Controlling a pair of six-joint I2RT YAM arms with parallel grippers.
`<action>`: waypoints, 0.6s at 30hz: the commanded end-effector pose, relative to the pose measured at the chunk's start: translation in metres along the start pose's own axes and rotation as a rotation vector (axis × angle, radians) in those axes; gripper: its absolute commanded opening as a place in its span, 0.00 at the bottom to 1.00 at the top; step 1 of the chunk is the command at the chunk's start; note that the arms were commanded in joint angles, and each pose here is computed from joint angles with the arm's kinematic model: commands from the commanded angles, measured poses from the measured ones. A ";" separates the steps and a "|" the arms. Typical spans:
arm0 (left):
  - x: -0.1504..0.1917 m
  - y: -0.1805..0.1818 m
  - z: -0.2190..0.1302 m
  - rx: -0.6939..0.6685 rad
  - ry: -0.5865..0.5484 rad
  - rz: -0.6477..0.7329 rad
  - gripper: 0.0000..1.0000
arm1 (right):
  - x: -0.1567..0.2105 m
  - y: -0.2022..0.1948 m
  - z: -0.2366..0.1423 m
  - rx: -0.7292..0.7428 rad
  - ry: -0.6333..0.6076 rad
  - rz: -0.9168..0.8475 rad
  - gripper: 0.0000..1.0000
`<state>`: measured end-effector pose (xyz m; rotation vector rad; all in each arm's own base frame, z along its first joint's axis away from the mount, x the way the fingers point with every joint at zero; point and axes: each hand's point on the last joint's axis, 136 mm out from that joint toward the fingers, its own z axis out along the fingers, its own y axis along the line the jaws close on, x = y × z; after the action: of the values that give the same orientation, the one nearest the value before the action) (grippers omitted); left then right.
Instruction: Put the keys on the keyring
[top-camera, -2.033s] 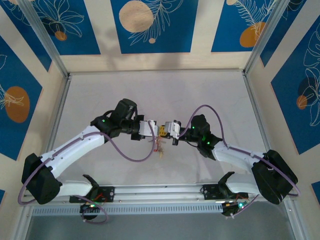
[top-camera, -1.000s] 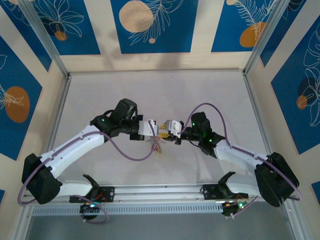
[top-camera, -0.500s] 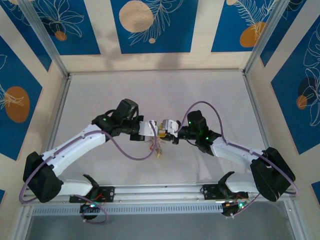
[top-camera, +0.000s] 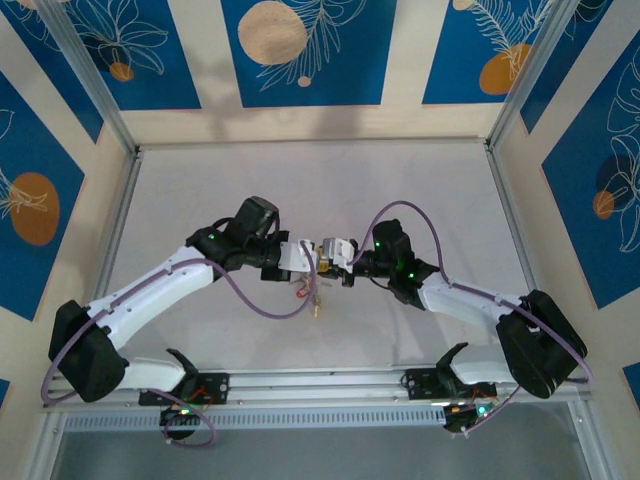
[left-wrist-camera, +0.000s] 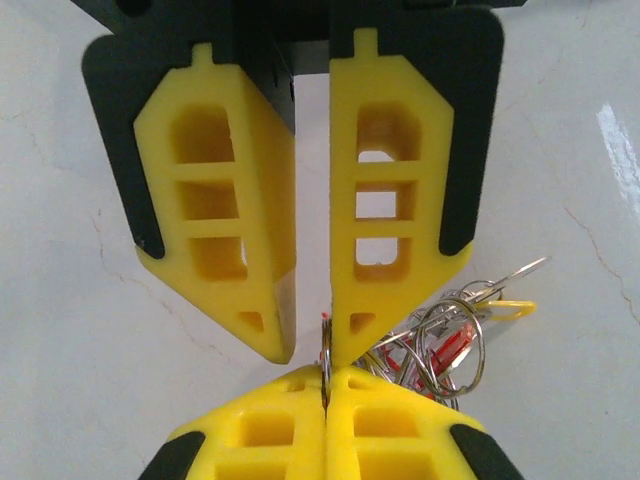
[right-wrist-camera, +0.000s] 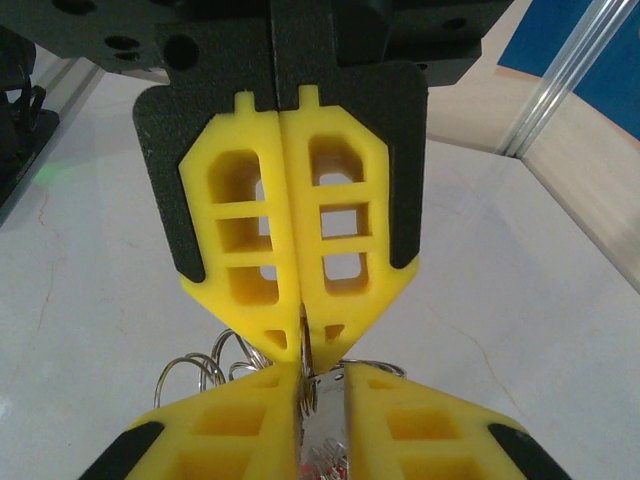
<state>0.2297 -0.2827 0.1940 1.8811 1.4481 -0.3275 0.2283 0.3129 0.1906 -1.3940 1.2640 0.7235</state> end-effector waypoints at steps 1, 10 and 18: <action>-0.026 0.008 -0.007 -0.015 -0.096 0.033 0.00 | -0.014 0.000 0.004 -0.022 -0.043 -0.014 0.18; -0.042 0.005 -0.015 0.000 -0.171 0.052 0.00 | -0.014 0.001 0.008 -0.044 -0.046 -0.009 0.09; -0.043 0.006 -0.015 -0.016 -0.193 0.038 0.19 | -0.016 -0.007 0.004 0.033 -0.062 -0.063 0.00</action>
<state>0.2285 -0.2822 0.1955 1.8666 1.4600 -0.3582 0.2261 0.3171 0.1917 -1.4073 1.2355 0.7525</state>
